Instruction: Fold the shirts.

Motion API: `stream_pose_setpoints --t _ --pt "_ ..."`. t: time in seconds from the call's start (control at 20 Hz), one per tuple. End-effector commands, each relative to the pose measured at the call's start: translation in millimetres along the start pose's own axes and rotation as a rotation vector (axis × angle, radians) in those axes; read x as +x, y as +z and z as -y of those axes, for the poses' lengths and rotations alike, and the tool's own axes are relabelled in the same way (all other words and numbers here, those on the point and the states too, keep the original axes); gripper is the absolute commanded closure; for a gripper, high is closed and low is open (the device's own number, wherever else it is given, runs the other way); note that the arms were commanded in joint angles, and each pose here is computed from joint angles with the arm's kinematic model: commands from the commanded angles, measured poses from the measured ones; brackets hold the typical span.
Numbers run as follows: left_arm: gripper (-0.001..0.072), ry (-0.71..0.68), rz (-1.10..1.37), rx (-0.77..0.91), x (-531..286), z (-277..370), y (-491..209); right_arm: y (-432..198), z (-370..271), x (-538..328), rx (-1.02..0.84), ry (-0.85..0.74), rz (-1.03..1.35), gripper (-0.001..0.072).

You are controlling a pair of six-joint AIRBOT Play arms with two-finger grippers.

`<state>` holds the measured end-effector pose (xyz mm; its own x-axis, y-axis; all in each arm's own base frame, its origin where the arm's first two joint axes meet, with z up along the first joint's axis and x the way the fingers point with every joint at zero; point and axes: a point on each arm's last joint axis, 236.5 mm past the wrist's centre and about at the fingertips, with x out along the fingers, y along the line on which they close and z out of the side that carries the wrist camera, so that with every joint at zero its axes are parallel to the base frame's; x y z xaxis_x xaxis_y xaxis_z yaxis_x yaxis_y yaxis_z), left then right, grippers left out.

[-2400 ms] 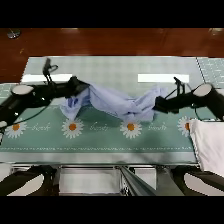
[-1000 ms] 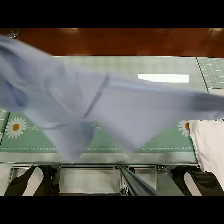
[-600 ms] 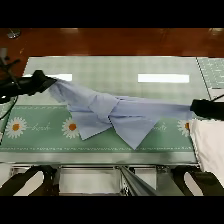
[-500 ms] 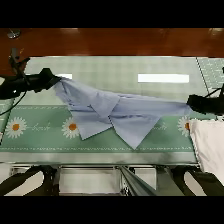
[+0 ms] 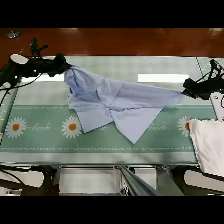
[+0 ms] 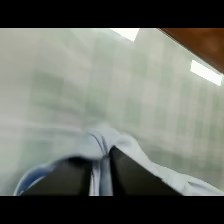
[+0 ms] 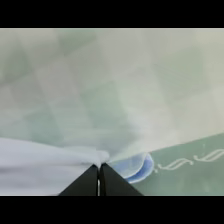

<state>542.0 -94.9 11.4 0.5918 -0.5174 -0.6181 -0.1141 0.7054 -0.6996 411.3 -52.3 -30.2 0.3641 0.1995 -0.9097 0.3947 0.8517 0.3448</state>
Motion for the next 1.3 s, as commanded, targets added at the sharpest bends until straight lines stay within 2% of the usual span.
stream_pose_setpoints --t 0.0,0.05,0.1,0.15,0.25,0.3,0.4,0.5,0.6,0.7,0.85,1.25 --pt "0.0044 -0.027 -0.09 -0.063 19 -5 -15 6 -9 22 0.056 0.064 -0.036 0.0688" --pt "0.0006 -0.032 -0.116 -0.071 13 -8 -18 6 -8 21 0.053 0.062 -0.036 0.0516" --pt "0.0006 -0.043 -0.151 -0.079 4 -10 -18 8 -6 16 0.055 0.061 -0.041 0.0217" --pt "0.0005 -0.058 -0.186 -0.091 -12 -14 -15 10 -1 7 0.048 0.058 -0.055 0.0082" --pt "0.0006 -0.082 -0.27 -0.116 -55 -30 -12 10 12 -19 0.013 0.063 -0.109 0.0087" --pt "0.0006 -0.059 -0.304 -0.124 -76 -44 -15 6 22 -33 -0.007 0.067 -0.141 0.0087" --pt "0.0006 0.069 -0.355 -0.094 -111 -85 -34 -7 50 -52 -0.003 0.043 -0.175 0.0087" --pt "0.0006 0.094 -0.393 -0.087 -127 -100 -73 -14 69 -59 0.088 0.033 -0.105 0.0088" --pt "0.0006 0.111 -0.398 -0.195 -120 -116 -123 -26 66 -54 0.174 0.093 -0.004 0.0088" --pt "0.0006 0.062 -0.36 -0.339 -103 -116 -164 -53 57 -42 0.201 0.138 0.014 0.0088" --pt "0.0007 -0.014 -0.296 -0.444 -81 -111 -189 -83 46 -31 0.217 0.19 -0.02 0.0088" --pt "0.0007 0.053 -0.127 -0.386 -41 -105 -171 -98 45 -26 0.211 0.199 -0.06 0.0089"
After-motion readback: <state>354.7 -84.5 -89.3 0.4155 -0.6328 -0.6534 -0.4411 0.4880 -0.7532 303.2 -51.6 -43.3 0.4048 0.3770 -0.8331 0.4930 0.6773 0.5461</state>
